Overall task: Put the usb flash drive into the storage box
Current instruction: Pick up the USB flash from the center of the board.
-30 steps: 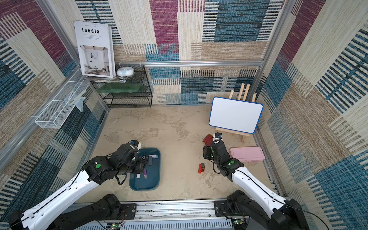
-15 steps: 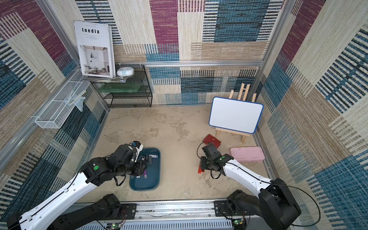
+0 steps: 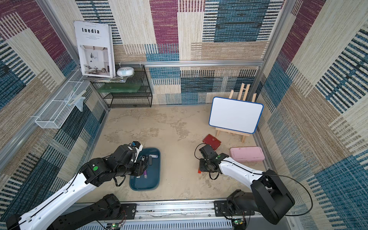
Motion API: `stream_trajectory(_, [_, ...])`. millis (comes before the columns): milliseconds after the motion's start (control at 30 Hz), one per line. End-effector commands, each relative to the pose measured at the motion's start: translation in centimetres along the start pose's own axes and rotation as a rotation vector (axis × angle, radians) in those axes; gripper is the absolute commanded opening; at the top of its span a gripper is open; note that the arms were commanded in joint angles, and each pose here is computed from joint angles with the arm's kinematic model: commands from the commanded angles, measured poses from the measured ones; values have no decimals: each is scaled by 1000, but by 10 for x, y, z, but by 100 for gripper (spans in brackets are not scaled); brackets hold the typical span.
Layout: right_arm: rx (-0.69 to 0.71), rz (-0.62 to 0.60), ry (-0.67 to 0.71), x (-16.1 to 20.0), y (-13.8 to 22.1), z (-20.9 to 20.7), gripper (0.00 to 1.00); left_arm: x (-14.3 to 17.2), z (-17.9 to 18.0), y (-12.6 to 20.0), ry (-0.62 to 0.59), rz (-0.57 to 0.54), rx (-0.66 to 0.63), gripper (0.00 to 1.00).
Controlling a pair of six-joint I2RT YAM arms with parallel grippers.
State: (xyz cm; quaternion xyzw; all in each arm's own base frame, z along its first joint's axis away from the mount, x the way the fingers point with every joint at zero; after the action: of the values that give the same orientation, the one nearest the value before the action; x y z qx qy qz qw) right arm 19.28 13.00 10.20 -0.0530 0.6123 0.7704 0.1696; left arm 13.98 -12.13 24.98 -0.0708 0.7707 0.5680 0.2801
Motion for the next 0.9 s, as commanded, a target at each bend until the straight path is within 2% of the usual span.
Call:
stream_trajectory(0, [23, -9, -5, -1, 0, -2, 38, -1, -1, 0, -6, -7, 5, 48])
stream_trajectory(567, [108, 2, 1, 2, -3, -10, 32, -1, 0, -1, -4, -3, -6, 48])
stream_trajectory(867, [113, 18, 6, 6, -4, -13, 32, -1, 1, -3, -3, 2, -11, 48])
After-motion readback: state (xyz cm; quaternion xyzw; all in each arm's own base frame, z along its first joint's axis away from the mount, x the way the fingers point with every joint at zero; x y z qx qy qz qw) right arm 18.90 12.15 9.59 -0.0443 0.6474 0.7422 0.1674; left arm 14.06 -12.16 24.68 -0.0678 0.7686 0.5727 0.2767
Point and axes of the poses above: each gripper's point midway between its finger pads, its own y axis back along the fingers, its own z axis along the line the jaws close on, x = y × z, the point moved 8 cm from there along y, back along the fingers, and after that the axes turned 7 degrees about -y, right-handed, at the moved point
